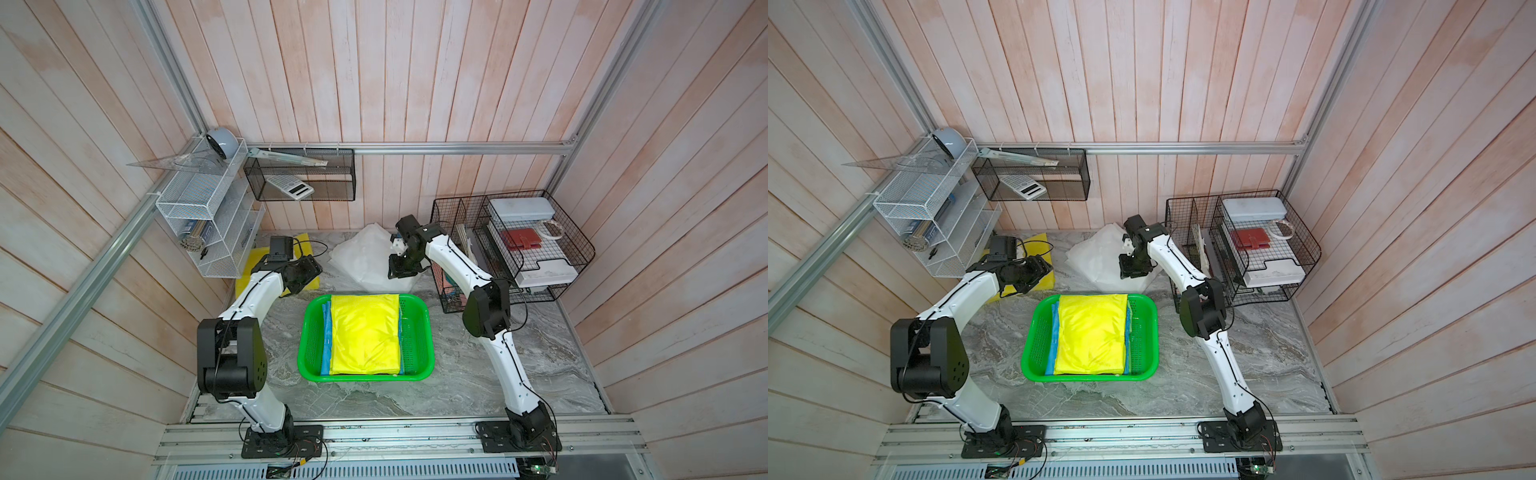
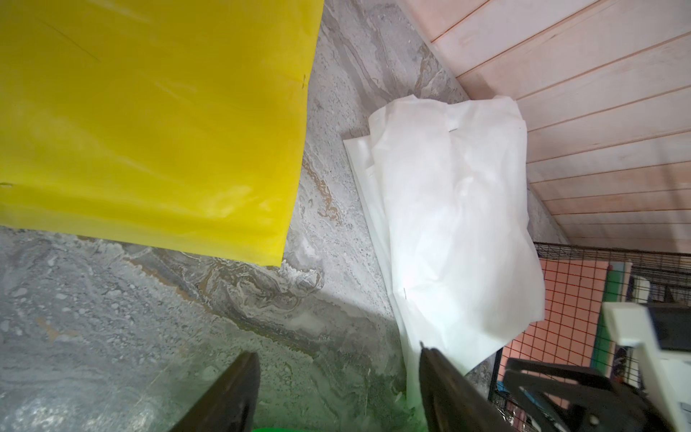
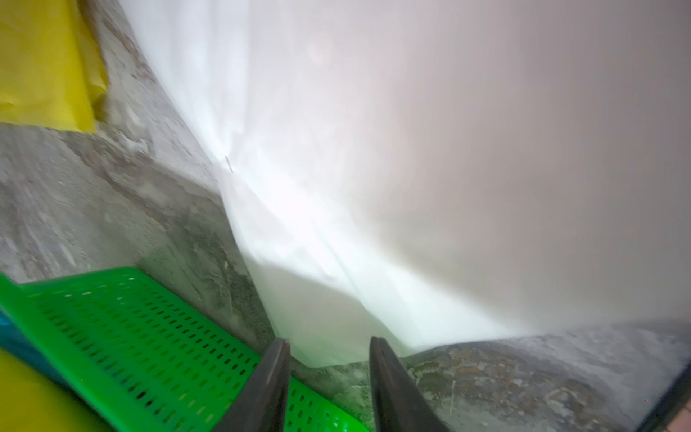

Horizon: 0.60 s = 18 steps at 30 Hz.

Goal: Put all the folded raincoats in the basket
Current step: Adjust the raincoat at the center of the board.

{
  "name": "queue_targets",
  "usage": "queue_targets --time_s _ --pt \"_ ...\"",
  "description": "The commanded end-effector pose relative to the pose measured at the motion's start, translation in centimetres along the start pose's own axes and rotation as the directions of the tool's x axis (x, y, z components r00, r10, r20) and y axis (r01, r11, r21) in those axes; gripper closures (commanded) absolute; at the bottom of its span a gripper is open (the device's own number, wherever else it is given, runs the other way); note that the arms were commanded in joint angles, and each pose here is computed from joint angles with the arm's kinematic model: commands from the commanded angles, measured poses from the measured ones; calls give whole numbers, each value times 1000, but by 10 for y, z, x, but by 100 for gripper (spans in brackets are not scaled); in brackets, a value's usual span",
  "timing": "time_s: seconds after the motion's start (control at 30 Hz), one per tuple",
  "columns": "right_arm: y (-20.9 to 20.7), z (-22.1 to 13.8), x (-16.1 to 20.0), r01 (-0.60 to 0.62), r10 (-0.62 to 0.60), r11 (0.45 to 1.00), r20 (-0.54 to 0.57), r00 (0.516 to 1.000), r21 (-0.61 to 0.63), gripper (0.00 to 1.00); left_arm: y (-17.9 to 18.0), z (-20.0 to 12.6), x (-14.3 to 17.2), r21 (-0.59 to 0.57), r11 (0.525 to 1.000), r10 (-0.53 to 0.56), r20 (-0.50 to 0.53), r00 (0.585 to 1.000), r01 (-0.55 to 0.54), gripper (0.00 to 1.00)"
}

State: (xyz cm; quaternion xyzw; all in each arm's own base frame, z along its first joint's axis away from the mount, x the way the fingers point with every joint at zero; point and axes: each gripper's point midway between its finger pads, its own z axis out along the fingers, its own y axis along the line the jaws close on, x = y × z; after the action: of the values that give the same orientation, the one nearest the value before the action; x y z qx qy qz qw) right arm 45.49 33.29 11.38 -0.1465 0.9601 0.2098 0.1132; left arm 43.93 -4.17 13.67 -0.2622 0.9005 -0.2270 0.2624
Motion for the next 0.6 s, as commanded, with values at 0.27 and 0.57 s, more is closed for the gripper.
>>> queue_targets --time_s 0.27,0.57 --pt "-57 28 -93 -242 240 970 296 925 -31 65 11 -14 28 12 1000 -16 -28 999 16 28" --pt "-47 102 -18 -194 194 981 1 981 -6 67 9 -20 24 8 1000 -6 -15 1000 7 28"
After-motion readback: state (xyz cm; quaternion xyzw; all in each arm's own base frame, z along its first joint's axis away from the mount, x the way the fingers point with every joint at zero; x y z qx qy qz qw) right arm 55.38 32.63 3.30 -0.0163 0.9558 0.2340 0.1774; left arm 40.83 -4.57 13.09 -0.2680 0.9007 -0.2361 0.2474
